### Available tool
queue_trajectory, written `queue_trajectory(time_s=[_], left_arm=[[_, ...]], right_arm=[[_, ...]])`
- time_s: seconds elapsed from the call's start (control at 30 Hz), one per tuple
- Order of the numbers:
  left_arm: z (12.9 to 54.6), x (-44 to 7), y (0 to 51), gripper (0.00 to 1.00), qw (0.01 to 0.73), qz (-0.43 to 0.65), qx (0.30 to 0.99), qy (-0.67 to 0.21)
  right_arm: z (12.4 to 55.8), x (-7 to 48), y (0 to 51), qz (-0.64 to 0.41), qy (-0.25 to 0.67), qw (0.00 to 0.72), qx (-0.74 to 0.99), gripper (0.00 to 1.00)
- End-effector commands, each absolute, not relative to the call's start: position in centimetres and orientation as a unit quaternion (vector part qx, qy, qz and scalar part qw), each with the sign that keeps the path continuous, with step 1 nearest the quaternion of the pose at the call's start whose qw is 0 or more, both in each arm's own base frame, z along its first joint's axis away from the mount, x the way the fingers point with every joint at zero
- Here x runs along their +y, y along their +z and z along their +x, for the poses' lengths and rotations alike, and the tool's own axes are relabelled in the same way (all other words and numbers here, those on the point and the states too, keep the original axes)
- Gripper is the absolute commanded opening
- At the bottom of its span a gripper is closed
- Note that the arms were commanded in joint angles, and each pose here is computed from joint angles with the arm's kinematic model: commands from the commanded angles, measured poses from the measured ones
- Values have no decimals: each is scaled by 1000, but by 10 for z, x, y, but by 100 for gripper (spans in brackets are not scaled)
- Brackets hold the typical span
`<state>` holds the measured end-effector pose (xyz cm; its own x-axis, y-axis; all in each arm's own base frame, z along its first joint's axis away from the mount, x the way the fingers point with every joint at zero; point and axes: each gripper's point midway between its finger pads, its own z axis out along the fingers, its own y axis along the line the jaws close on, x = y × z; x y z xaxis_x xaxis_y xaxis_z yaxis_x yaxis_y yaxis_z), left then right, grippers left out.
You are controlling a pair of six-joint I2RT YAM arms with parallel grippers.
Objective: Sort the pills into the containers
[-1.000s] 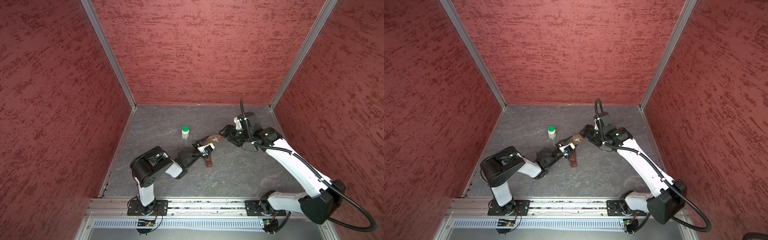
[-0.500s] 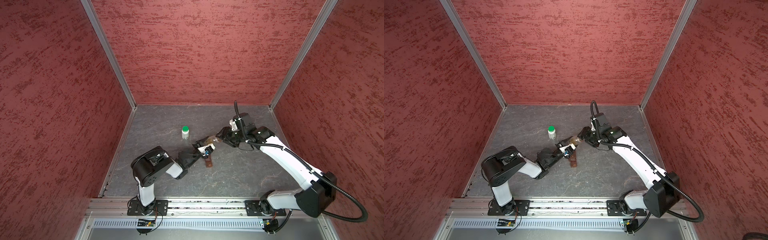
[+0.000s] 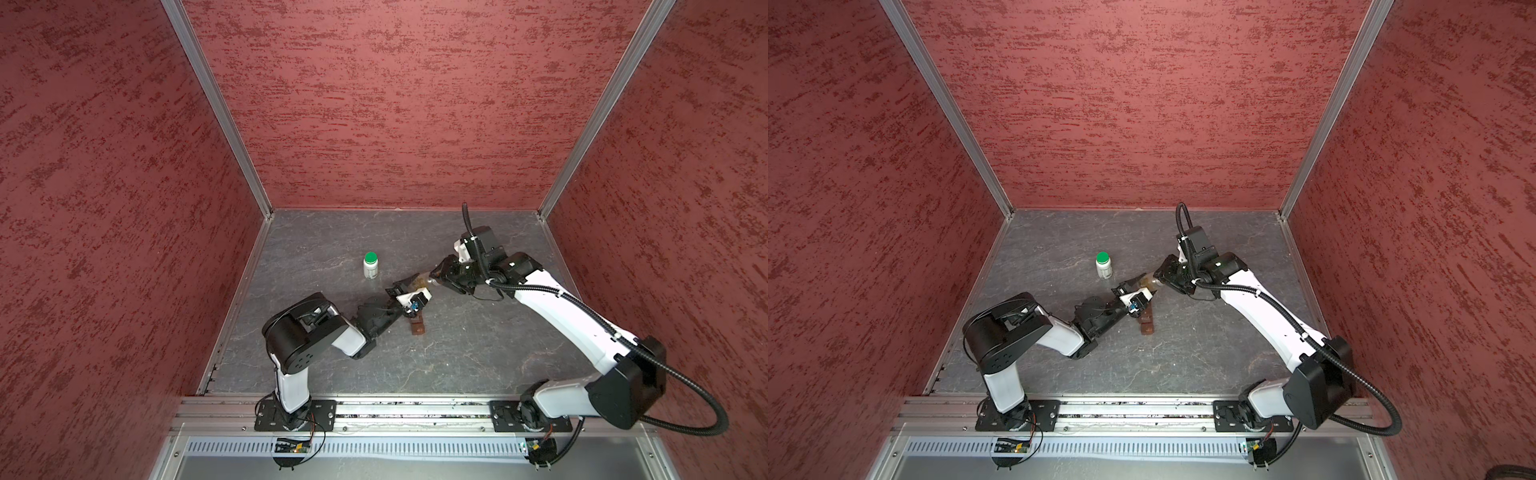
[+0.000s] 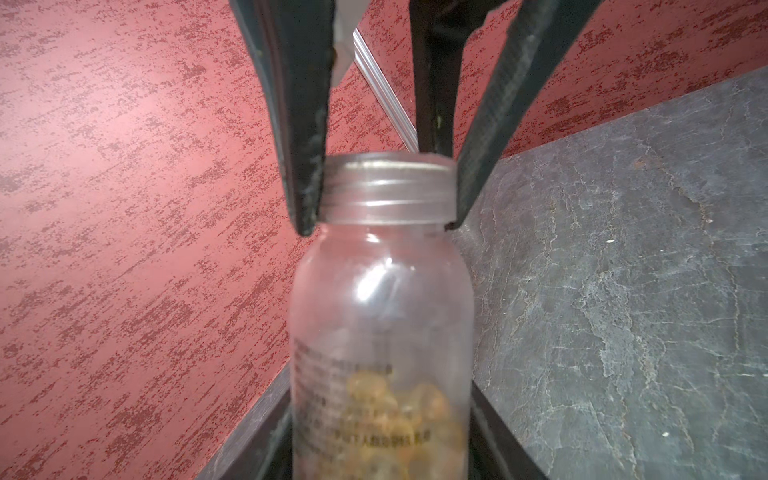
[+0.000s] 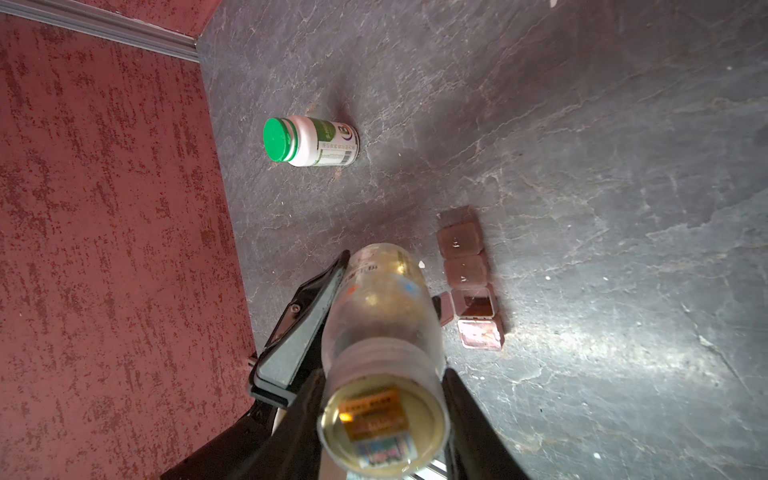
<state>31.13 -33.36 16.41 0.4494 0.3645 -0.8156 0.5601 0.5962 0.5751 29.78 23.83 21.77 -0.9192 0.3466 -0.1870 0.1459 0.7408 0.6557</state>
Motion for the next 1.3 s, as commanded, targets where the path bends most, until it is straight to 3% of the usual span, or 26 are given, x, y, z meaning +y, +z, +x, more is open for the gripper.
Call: queue_trajectory(time_s=[0.0,0.13,0.27,0.4,0.63,1.27], left_arm=[[309,-337,175,0,741,436,504,-77],[294,-339,173,0,722,456,499,-145],[272,-346,170,0,657,495,508,-257],[255,-349,173,0,602,512,508,-341],[247,-349,170,0,578,517,510,-371],[250,-348,170,0,583,505,512,-377]], right_arm=[[298,232,219,113,305,162,932,39],[288,240,226,-2,299,182,937,36],[260,252,229,-165,315,201,913,34],[240,248,230,-262,305,225,887,35],[235,232,216,-302,255,226,890,37],[238,232,220,-307,248,238,887,43]])
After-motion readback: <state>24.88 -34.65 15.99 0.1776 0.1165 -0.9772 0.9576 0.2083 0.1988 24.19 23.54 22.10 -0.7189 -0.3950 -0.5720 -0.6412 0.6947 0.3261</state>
